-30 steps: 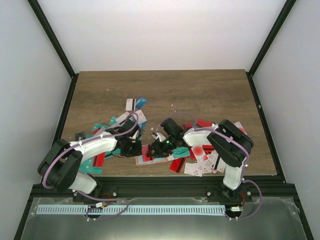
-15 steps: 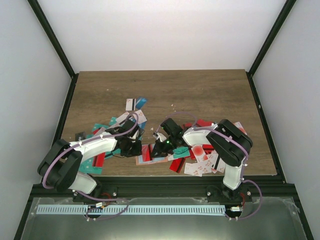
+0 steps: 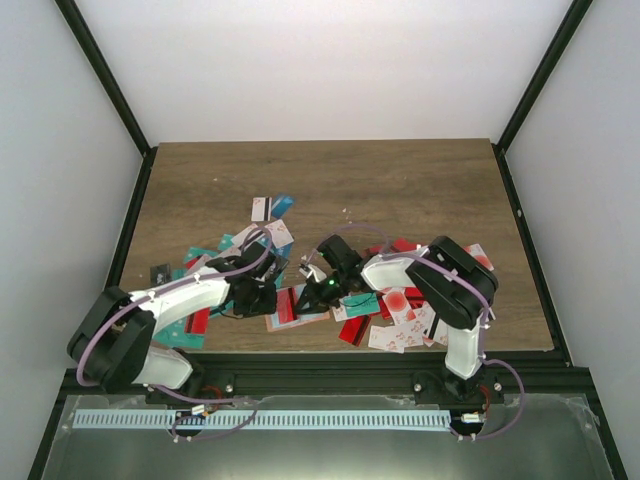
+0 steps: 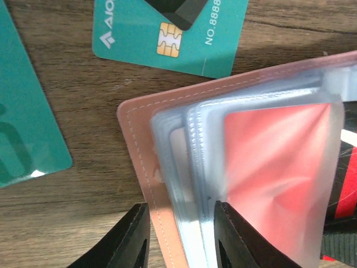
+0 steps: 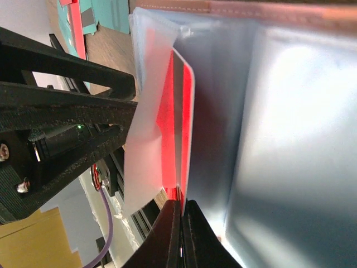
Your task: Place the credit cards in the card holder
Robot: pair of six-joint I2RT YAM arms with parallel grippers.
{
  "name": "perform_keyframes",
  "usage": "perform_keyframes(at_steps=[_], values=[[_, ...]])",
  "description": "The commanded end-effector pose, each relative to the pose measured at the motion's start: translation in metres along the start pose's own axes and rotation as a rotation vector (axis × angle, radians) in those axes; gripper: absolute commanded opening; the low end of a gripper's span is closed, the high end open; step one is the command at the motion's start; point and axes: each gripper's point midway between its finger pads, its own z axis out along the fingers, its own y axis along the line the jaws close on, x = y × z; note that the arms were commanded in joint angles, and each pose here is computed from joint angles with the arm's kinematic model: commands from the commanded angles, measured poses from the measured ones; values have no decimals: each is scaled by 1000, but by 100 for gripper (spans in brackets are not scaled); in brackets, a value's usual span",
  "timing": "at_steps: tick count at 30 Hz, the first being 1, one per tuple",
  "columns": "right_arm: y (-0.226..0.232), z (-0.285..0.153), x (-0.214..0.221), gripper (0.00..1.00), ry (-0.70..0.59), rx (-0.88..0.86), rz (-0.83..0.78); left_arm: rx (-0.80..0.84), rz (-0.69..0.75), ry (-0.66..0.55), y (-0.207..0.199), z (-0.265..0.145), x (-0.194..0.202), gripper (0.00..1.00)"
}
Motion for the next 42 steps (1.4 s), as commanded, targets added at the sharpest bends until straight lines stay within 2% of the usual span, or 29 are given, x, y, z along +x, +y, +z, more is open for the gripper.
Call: perform_keyframes(at_steps=[1, 10, 14, 16, 20, 23, 33, 42], values=[[-7, 7, -3, 1, -1, 25, 15, -97, -49, -20, 21, -3, 4, 31], [-8, 11, -2, 1, 10, 15, 21, -122, -71, -59, 26, -9, -1, 25], [-8, 13, -4, 1, 17, 9, 16, -86, -58, -80, 19, -17, -4, 40], [-7, 14, -6, 1, 20, 5, 9, -101, -63, -89, 23, -20, -4, 41], [-7, 15, -9, 1, 23, 12, -2, -163, -88, -93, 36, -20, -2, 30], [-7, 16, -11, 1, 32, 16, -10, -209, -101, -79, 44, -16, 0, 26], [-8, 20, -17, 1, 62, 47, -42, -265, -85, -40, 48, 3, -6, 25], [-6, 20, -16, 1, 99, 45, -61, -236, 32, -39, 37, 9, -17, 25]])
